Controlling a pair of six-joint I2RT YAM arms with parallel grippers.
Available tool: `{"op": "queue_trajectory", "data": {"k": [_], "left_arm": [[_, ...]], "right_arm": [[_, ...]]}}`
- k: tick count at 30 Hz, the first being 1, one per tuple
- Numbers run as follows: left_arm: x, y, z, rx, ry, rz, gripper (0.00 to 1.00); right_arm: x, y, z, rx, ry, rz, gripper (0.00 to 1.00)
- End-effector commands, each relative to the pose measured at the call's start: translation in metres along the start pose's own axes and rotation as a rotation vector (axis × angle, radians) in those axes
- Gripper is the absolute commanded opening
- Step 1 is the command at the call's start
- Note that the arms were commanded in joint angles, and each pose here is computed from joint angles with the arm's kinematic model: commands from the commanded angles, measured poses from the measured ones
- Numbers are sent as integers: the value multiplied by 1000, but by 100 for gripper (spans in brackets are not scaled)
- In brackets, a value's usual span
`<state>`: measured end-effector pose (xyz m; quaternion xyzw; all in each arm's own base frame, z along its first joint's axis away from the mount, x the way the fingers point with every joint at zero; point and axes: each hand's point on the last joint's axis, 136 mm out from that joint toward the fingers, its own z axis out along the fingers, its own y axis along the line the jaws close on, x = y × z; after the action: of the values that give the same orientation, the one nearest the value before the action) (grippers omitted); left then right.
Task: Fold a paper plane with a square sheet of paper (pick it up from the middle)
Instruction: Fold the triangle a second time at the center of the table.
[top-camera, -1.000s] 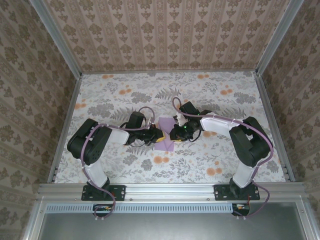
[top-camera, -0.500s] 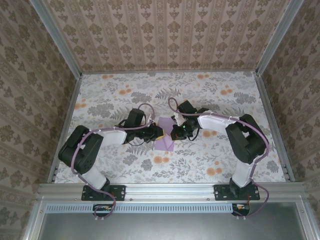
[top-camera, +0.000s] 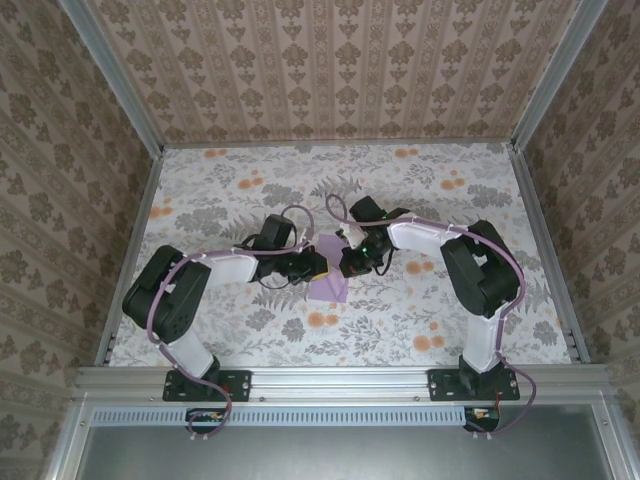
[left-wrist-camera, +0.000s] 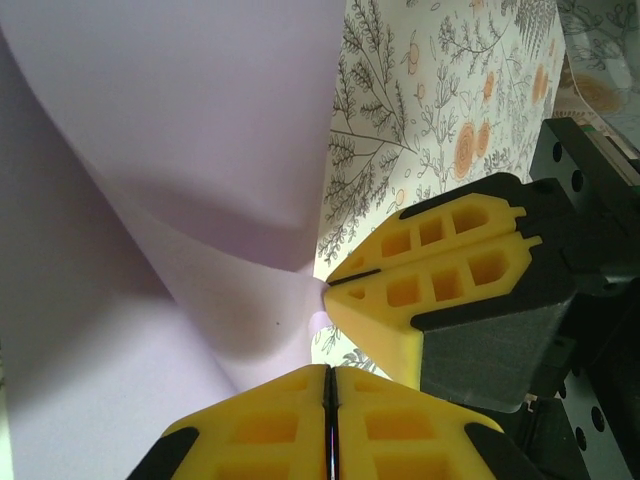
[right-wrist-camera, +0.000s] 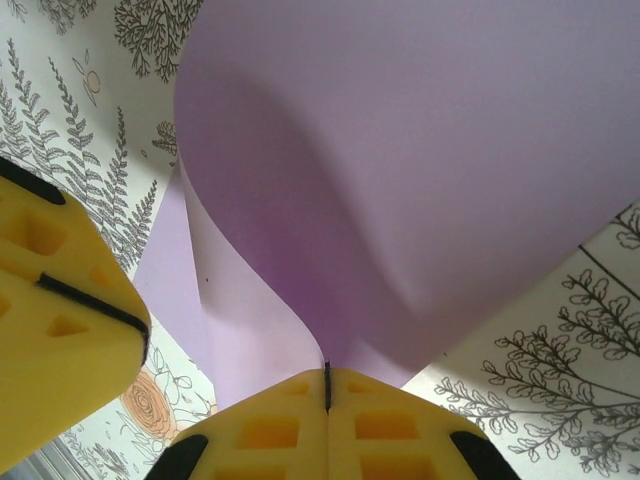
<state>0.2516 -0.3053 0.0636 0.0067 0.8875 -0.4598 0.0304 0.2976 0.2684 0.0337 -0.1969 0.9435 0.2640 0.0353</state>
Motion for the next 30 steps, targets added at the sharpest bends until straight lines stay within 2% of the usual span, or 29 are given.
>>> {"op": "queue_trajectory", "data": {"k": [1,30], "left_arm": [[-3,-5,4,-2,10,28,11],[-11,5,21,-13,27,8,10]], "right_arm": [[1,-5,1,19,32,-31,5],[-14,-5,-4,30,23,-58,8]]}}
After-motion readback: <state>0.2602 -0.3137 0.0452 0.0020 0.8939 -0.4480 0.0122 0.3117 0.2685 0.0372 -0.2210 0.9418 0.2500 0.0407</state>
